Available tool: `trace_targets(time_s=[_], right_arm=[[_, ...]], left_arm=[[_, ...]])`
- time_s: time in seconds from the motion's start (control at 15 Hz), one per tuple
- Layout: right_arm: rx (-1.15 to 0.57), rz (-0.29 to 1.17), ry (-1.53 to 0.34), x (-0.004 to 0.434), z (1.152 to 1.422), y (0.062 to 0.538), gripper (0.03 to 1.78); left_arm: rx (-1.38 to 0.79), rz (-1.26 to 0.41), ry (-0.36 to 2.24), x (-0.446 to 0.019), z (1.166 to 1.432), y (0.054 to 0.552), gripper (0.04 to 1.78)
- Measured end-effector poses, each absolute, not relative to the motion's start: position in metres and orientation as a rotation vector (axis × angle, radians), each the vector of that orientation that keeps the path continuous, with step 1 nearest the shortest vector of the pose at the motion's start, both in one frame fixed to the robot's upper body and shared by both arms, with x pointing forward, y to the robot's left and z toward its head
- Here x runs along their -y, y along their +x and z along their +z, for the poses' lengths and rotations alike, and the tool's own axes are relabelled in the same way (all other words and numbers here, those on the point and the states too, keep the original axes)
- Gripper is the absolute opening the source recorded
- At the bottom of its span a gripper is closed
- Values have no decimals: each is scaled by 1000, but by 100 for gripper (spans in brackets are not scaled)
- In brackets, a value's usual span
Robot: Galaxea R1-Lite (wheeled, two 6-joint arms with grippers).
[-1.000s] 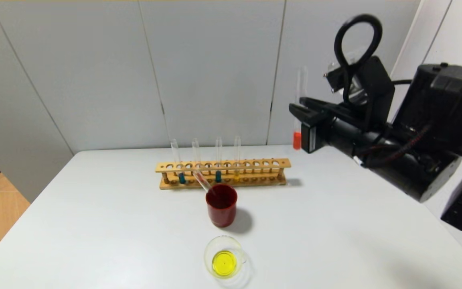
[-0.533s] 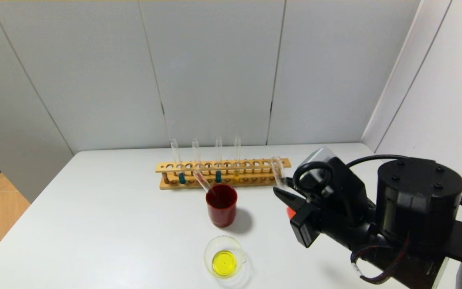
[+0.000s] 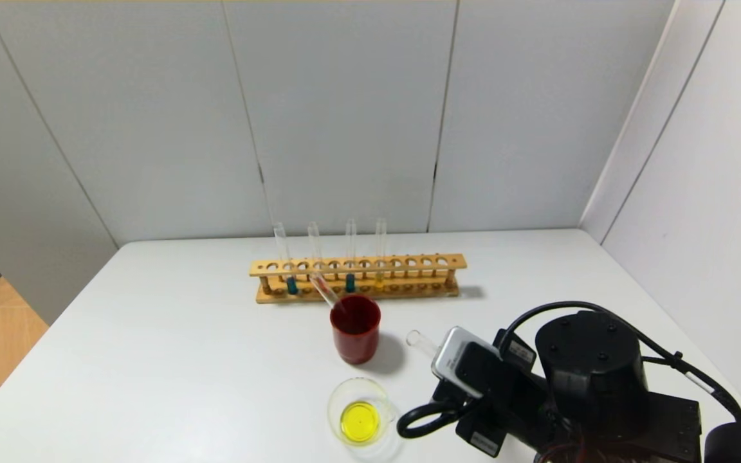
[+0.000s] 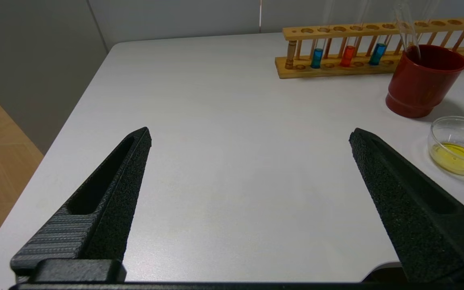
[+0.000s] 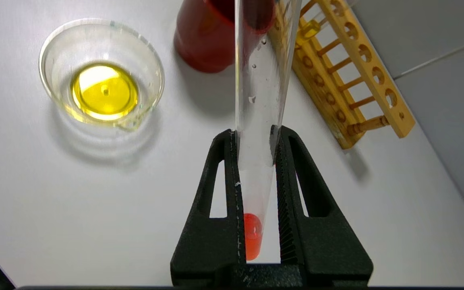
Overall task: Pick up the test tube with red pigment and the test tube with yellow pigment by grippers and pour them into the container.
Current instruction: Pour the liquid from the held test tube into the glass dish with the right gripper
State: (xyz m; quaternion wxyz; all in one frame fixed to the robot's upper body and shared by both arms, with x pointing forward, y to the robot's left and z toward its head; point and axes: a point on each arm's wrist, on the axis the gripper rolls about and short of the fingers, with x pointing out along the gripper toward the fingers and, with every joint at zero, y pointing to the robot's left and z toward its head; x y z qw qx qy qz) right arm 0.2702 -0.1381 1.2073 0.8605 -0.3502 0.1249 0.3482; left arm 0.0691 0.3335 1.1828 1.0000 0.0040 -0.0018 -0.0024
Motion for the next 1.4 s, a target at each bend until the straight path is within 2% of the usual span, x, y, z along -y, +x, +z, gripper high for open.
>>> trace_targets(time_s=[0.27,0.73,1.13,1.4], right_arm=[[-227,789,-901,134,1199,273,32],[-157,883,-1248,116,1199,284,32],[-107,907,-1371,91,1200,285,32],[-150,888,-1463,90,1193,286,32]], left_arm=[[3,-5,9,-334,1183,69,174],[3,-5,8,-334,1183,69,174],[4,-4,8,-334,1183,69,174],[3,-5,9,-334,1183,69,174]])
